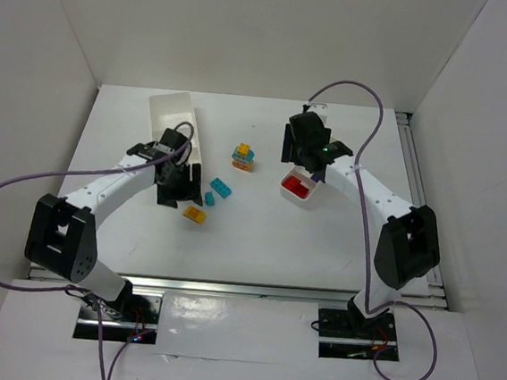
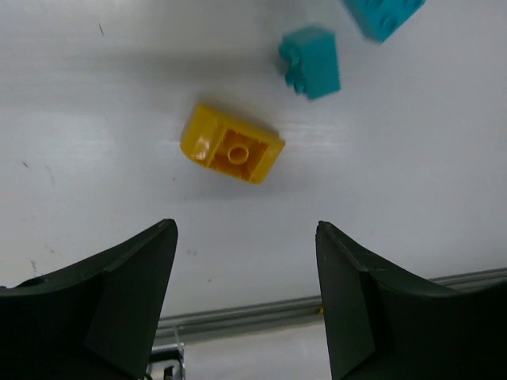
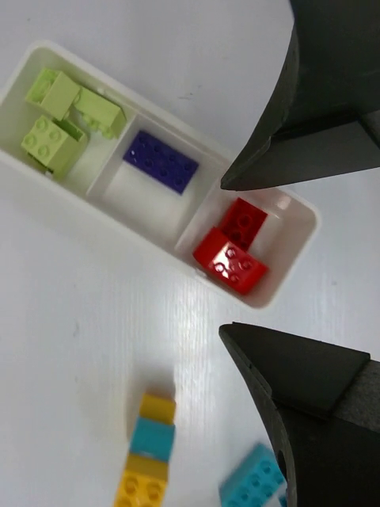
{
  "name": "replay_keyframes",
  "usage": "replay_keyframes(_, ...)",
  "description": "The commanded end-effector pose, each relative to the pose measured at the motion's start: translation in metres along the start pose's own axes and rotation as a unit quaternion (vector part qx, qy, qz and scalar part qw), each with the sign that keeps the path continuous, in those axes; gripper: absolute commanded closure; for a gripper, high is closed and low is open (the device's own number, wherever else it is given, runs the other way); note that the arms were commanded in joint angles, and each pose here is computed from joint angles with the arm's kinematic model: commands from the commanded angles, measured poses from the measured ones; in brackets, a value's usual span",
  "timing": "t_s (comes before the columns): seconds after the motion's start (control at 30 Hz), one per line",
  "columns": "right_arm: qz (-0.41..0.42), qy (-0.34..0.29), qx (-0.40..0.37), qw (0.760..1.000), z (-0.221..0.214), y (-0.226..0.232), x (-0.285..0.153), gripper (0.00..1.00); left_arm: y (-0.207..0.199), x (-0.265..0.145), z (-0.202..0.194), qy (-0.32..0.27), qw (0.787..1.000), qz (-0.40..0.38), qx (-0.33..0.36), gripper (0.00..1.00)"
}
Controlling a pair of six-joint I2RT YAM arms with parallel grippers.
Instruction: Sort the legos into containers by color
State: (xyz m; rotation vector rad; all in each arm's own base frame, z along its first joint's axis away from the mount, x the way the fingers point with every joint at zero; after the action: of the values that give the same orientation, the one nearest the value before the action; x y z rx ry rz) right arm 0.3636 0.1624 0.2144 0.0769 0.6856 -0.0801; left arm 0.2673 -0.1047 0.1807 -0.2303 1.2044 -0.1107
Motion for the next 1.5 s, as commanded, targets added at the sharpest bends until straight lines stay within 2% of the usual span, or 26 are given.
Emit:
replay_keyframes(0.0,0.003,-0.007,0.005,1.0,-0.005,0.003,-0.015,0.25,-0.011,0.0,-0.015,-0.024,0.994,0.021,-0.105,0.2)
replay_keyframes(0.1,0.006,-0.003,0.0,1.0,-0.008,0.005,-0.017,0.24,-0.017,0.008,-0.038,-0.033,0.982,0.021,-0.184,0.2)
replay_keyframes(0.13,0.006,-0.003,0.0,1.0,-0.008,0.005,-0.017,0.24,-0.022,0.012,-0.037,-0.054,0.972,0.012,-0.227,0.19)
replay_keyframes(0.23,0.011,-0.007,-0.007,1.0,-0.004,0.009,-0.021,0.24,-0.018,0.023,-0.048,-0.057,0.961,0.037,-0.267,0.1)
replay_keyframes(0.3,0.009,-0.003,-0.009,1.0,-0.005,0.008,-0.021,0.24,-0.016,0.028,-0.048,-0.05,0.961,0.052,-0.266,0.1)
replay_keyframes(0.43,0.011,-0.006,-0.012,1.0,-0.003,0.008,-0.024,0.22,-0.016,0.052,-0.045,-0.022,0.955,0.089,-0.283,0.16)
replay_keyframes(0.67,0.01,-0.008,-0.015,1.0,-0.003,0.008,-0.029,0.22,-0.021,0.059,-0.032,-0.045,0.951,0.1,-0.29,0.18)
replay_keyframes(0.93,0.018,0.0,-0.017,1.0,-0.007,0.009,-0.028,0.22,-0.019,0.077,-0.03,-0.036,0.949,0.123,-0.287,0.18)
replay_keyframes(1.03,0.018,0.0,-0.021,1.0,-0.007,0.009,-0.028,0.22,-0.02,0.081,-0.031,-0.035,0.95,0.13,-0.282,0.23)
replay_keyframes(1.13,0.016,0.004,-0.023,1.0,-0.01,0.008,-0.027,0.22,-0.017,0.079,-0.032,-0.034,0.95,0.146,-0.276,0.32)
replay_keyframes(1.17,0.016,0.004,-0.023,1.0,-0.011,0.008,-0.027,0.22,-0.016,0.077,-0.029,-0.041,0.949,0.152,-0.274,0.38)
replay_keyframes(1.27,0.016,0.004,-0.023,1.0,-0.011,0.008,-0.027,0.22,-0.019,0.057,-0.023,-0.065,0.953,0.155,-0.253,0.52)
replay_keyframes(1.3,0.015,0.008,-0.025,1.0,-0.014,0.007,-0.026,0.22,-0.018,0.05,-0.018,-0.081,0.956,0.156,-0.234,0.63)
replay_keyframes(1.33,0.015,0.008,-0.025,1.0,-0.014,0.007,-0.026,0.22,-0.021,0.036,-0.01,-0.1,0.958,0.145,-0.226,0.68)
replay_keyframes(1.43,0.015,0.008,-0.025,1.0,-0.014,0.007,-0.026,0.22,-0.025,0.006,0.009,-0.143,0.963,0.14,-0.179,0.77)
replay_keyframes(1.47,0.011,0.006,-0.025,1.0,-0.013,0.006,-0.025,0.22,-0.026,-0.007,0.015,-0.161,0.962,0.135,-0.172,0.77)
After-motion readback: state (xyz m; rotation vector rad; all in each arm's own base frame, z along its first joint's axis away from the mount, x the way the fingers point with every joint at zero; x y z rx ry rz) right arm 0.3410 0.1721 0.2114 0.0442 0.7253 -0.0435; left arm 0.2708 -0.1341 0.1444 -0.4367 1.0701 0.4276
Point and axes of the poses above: each gripper's point midway between its finger pads, its own x axis out along the fingers, its own y axis along the line the jaws close on, z = x × y, the point moved 8 cm from there along -x, back along the fingers, and after that the axes turned 3 degrees about x, right-handed, at the moved point
